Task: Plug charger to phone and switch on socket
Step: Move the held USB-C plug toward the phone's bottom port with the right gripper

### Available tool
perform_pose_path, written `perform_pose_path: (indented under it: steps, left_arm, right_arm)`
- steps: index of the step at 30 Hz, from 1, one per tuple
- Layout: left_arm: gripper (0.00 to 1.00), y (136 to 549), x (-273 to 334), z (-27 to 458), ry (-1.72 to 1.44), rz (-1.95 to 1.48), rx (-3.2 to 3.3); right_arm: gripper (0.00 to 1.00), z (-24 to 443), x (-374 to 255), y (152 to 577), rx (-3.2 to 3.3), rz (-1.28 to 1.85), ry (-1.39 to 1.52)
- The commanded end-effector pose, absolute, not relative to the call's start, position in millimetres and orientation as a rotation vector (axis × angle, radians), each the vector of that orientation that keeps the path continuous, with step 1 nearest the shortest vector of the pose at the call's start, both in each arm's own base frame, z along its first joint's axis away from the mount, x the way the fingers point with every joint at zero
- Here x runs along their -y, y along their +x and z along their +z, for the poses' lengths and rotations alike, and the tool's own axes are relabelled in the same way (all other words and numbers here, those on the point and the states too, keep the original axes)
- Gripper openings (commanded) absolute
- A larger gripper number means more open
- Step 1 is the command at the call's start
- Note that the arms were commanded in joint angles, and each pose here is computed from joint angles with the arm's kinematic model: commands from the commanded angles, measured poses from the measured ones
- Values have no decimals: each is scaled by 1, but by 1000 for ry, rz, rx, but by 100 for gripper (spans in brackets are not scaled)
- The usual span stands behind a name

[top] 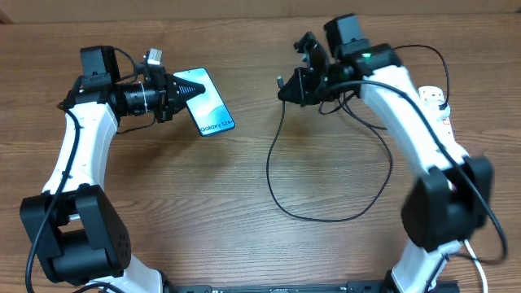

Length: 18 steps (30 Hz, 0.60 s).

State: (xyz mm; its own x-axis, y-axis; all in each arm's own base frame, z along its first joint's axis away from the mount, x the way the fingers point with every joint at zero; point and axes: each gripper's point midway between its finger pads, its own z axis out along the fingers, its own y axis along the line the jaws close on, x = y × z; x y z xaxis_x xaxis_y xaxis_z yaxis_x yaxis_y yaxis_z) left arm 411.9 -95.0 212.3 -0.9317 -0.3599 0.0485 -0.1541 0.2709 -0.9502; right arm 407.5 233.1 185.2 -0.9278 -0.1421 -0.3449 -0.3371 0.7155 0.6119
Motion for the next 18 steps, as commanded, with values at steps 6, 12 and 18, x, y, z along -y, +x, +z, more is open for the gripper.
perform_pose_path:
  steps: [6,12,18]
  left_arm:
    - [4,394,117,250,-114,-1825,-2232]
    - [4,390,127,256,-34,-1859,-2206]
    - [4,381,145,271,152,-1929,-2120]
  right_arm:
    - [4,271,-223,358,-2500,1033,-488]
    - [4,299,-219,301,-2394,1157,-540]
    - [4,277,-227,262,-2385,1334,-479]
